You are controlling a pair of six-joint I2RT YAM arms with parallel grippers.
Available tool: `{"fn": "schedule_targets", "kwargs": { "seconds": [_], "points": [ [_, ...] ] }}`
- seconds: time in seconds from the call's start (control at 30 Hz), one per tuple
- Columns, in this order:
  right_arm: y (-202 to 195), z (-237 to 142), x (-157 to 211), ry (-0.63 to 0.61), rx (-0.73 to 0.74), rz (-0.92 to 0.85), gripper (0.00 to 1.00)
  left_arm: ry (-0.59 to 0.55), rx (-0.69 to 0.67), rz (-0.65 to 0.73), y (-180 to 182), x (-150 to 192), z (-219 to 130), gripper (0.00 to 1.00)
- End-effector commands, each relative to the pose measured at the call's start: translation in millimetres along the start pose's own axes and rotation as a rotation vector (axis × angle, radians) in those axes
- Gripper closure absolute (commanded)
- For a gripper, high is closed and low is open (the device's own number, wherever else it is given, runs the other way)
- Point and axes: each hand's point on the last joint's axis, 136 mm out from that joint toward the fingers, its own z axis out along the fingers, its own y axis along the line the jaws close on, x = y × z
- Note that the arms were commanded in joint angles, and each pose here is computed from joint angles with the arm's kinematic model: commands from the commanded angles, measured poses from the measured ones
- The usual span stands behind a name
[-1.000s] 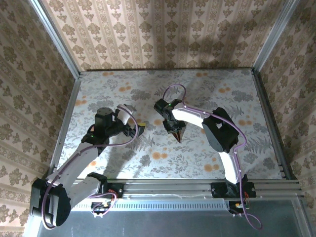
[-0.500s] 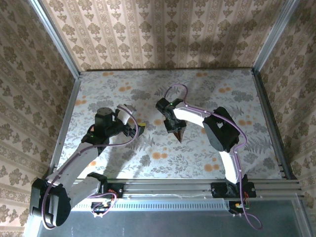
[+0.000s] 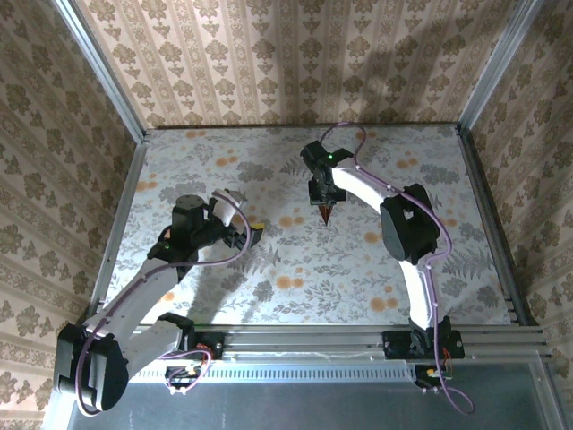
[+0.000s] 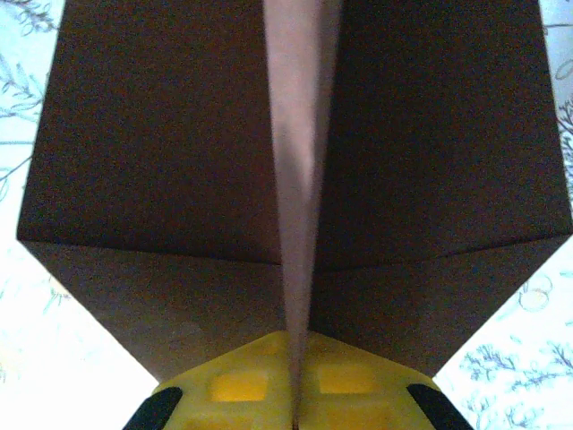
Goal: Fold a paper plane with a square sheet of paper (fold left side to right side)
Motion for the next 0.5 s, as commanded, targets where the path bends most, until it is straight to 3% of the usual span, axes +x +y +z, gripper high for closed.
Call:
{"fn": "schedule_targets", "kwargs": {
  "seconds": [0.0,0.47],
  "points": [
    [-7,13,10,0.073,0.036,0.023,0.9,-0.023,0.018,-0.004,-2,-12,-5,0.0],
    [-14,41,13,0.128,0.054,0.043,0.84,-0.019,0.021,-0.01,-2,-11,-3,0.0]
  ]
}}
